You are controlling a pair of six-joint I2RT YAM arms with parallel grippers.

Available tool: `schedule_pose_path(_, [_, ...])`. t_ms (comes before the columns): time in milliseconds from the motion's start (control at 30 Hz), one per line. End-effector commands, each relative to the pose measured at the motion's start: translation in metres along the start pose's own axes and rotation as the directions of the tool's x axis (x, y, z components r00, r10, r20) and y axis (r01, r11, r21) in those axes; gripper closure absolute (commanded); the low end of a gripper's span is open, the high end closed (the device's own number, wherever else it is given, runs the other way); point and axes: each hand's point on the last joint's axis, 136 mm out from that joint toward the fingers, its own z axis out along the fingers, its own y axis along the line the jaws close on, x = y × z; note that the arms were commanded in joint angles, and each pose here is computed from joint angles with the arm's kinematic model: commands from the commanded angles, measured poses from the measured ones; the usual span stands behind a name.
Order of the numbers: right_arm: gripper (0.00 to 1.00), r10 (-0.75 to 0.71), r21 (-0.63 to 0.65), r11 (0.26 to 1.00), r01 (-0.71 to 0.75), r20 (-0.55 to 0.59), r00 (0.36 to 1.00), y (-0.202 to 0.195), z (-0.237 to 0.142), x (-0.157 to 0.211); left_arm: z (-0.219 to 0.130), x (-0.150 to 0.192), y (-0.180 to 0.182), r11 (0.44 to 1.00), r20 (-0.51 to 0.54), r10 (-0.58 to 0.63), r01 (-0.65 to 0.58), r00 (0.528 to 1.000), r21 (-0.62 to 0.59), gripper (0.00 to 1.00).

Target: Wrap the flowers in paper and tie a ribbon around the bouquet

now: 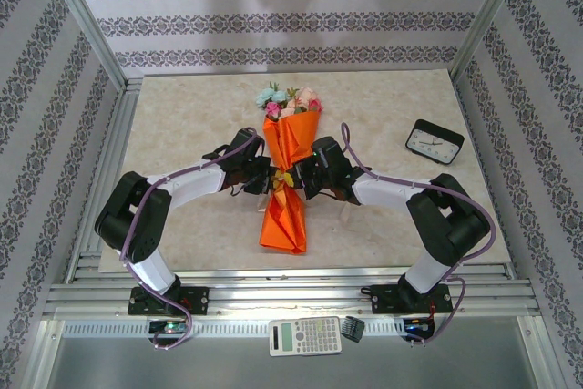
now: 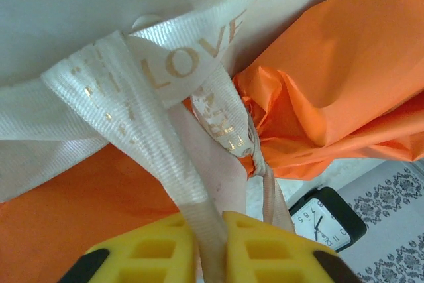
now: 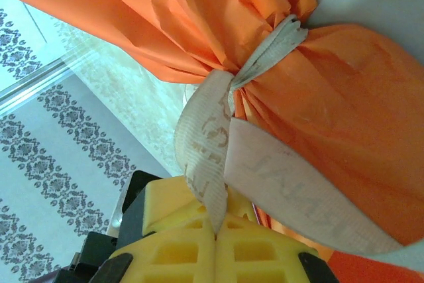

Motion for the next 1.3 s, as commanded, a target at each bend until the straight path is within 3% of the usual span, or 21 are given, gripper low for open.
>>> schedule_pose_path(0, [1.0,-0.004,-0.011,1.0,0.004,0.012,1.0,0.0,-0.006,-0.004,-0.005,-0.002,0.008,0.999,0.027,-0.034,0.035,0.999,-0.034,0.9])
schedule_pose_path(133, [1.0,-0.005,0.006,1.0,0.004,0.033,0.999,-0.008,-0.011,-0.007,-0.007,0.001,0.009,0.998,0.016,-0.009,0.01,1.0,-0.055,0.9])
schedule_pose_path(167, [1.0,-0.005,0.013,1.0,0.004,0.03,1.0,-0.011,-0.011,-0.007,-0.007,0.004,0.011,0.998,0.001,-0.004,0.004,1.0,-0.066,0.87])
schedule_pose_path(267, [1.0,0.002,0.032,0.999,-0.002,0.029,1.0,-0.02,-0.008,-0.01,-0.008,0.009,0.018,0.994,-0.026,0.007,-0.01,1.0,-0.107,0.63])
schedule_pose_path(367, [1.0,-0.008,0.036,0.999,0.007,0.029,1.0,-0.022,-0.007,-0.012,-0.02,0.011,0.019,0.993,-0.019,0.042,-0.044,0.999,-0.112,0.57])
schedule_pose_path(467, [1.0,-0.021,0.048,0.999,0.019,0.032,0.999,-0.024,-0.006,-0.014,-0.032,0.017,0.008,0.991,-0.024,0.105,-0.107,0.994,-0.082,0.6])
schedule_pose_path(667, [1.0,-0.033,0.056,0.998,0.031,0.021,0.999,-0.027,-0.003,-0.014,-0.051,0.031,-0.005,0.959,-0.069,0.272,-0.276,0.96,-0.062,0.77])
schedule_pose_path(700, [1.0,-0.03,0.059,0.998,0.029,0.021,0.999,-0.028,-0.003,-0.014,-0.053,0.032,-0.011,0.943,-0.071,0.327,-0.33,0.943,-0.039,0.85])
schedule_pose_path(733, [1.0,-0.03,0.059,0.998,0.028,0.021,0.999,-0.028,-0.003,-0.014,-0.054,0.033,-0.018,0.921,-0.077,0.388,-0.39,0.919,-0.014,0.89])
schedule_pose_path(800, [1.0,-0.026,0.059,0.998,0.024,0.026,0.999,-0.03,-0.003,-0.016,-0.054,0.033,-0.029,0.833,-0.103,0.551,-0.553,0.828,0.01,0.95])
schedule_pose_path(967, [1.0,-0.023,0.068,0.997,0.022,0.025,0.999,-0.035,0.0,-0.017,-0.032,0.036,-0.035,0.604,-0.24,0.777,-0.797,0.582,0.02,0.95])
schedule_pose_path(1000, [1.0,-0.021,0.069,0.997,0.019,0.024,0.999,-0.036,0.0,-0.018,-0.028,0.042,-0.038,0.548,-0.268,0.814,-0.834,0.515,0.062,0.95])
schedule_pose_path(1167, [1.0,-0.013,0.069,0.998,0.011,0.028,1.0,-0.037,0.001,-0.019,-0.024,0.03,-0.035,0.265,-0.237,0.94,-0.963,0.244,0.058,0.82])
schedule_pose_path(1267, [1.0,-0.009,0.07,0.998,0.007,0.032,0.999,-0.038,0.001,-0.02,-0.022,0.019,-0.033,0.14,-0.214,0.968,-0.989,0.129,0.039,0.79])
